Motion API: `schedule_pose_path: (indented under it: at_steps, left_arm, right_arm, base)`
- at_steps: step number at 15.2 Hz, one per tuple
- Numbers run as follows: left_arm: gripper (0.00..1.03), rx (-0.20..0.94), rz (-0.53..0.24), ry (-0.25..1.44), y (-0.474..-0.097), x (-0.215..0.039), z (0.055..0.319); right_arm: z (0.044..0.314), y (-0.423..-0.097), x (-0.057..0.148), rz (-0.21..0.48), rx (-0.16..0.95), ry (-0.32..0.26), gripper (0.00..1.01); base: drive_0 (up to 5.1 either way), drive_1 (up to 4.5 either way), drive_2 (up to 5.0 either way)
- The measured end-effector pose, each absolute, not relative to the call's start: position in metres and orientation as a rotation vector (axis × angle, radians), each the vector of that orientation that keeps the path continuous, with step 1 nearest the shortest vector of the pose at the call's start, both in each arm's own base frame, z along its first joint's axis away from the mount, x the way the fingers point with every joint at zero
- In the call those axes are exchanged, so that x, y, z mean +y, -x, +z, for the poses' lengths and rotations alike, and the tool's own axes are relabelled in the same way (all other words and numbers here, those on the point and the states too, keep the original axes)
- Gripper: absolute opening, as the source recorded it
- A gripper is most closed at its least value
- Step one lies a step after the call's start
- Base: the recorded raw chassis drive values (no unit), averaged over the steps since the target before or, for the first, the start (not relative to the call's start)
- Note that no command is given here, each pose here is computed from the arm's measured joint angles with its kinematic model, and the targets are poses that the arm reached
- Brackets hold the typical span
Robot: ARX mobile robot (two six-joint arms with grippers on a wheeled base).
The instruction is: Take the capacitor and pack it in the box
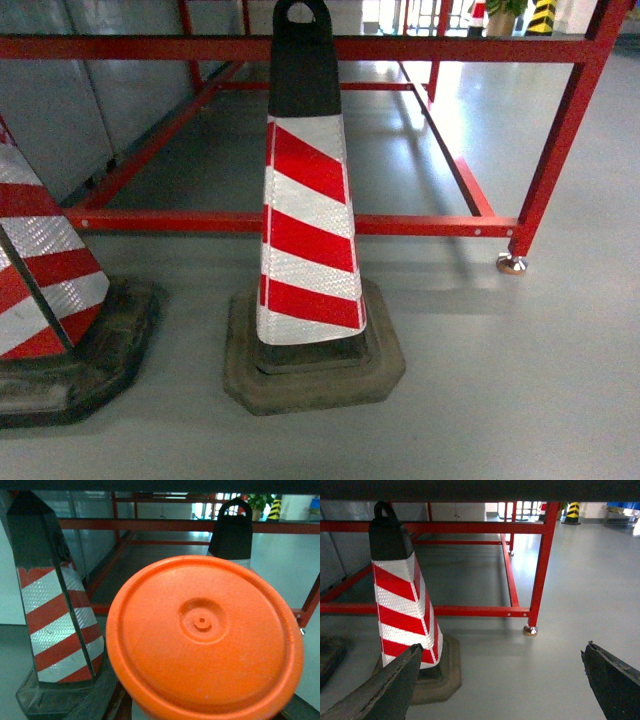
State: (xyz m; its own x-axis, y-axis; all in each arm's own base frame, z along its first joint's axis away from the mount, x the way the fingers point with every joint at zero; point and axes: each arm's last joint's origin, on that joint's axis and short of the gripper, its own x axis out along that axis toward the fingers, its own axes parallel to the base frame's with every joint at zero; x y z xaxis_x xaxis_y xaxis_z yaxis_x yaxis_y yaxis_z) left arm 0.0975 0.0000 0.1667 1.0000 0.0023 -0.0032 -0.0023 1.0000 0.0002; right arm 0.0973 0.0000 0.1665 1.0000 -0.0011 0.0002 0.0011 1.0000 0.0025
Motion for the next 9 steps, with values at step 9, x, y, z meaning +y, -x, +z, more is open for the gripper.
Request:
schedule_pose_path:
  at_steps: [9]
  left_arm:
    - [0.44,0.004,-0.002,-0.001,-0.0975,-0.0001,0.1666]
  right_arm:
    - [0.1666,-0.0973,0.0,-0.001,-0.001,-0.002,0.98]
  base:
    - [0.0,0.0,0.0]
